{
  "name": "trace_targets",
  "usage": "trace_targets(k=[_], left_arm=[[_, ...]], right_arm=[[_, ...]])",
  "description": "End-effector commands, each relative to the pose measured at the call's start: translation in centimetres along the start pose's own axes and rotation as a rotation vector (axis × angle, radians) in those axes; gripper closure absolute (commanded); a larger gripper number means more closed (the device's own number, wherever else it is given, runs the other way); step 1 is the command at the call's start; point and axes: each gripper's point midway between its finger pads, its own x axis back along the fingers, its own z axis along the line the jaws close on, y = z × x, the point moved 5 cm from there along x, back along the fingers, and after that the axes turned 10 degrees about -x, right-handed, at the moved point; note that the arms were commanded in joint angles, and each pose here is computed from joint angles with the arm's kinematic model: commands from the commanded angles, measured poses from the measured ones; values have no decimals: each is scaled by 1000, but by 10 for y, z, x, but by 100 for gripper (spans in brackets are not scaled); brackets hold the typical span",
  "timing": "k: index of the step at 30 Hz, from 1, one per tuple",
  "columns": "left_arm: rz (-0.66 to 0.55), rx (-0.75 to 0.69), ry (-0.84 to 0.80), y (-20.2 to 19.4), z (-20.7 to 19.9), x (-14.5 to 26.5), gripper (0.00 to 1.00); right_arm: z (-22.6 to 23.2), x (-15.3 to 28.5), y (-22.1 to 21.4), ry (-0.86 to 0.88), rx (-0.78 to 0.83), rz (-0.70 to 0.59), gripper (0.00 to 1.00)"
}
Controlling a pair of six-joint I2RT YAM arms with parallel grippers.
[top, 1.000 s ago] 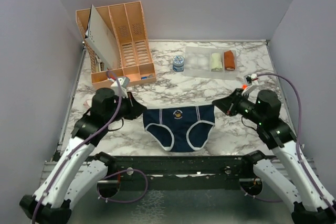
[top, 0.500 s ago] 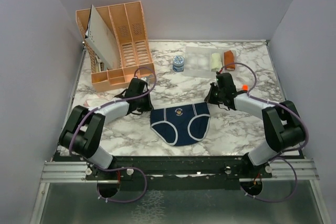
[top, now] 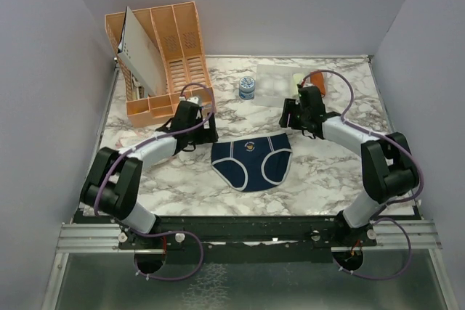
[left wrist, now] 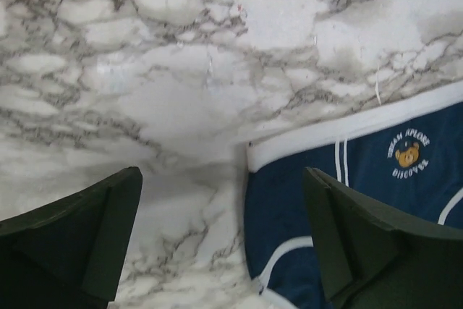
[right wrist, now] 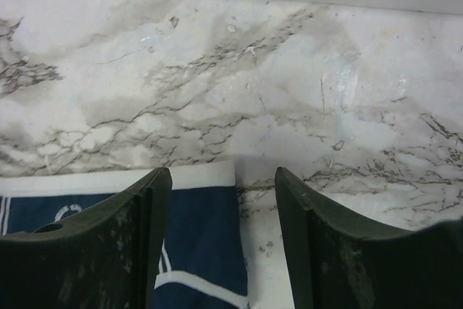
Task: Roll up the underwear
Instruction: Flatten out the underwear at the center of the board, then fold the underwear at the center of the board.
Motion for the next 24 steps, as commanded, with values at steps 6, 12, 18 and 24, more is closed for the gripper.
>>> trace_targets(k=[6,12,18,24], left_arm=[[-53,94,-158,-39,-11,50,1],[-12,164,-225,-73,-14,56,11],[6,228,-260,-89,-16,53,33],[32,262,-266,-97,-16,45,53]], right_arm=[[52,47,-17,362,16,153,37],[91,38,-33,274,115,175,43],[123,28,-43,213,181,173,47],[149,23,-54,196,228,171,49]])
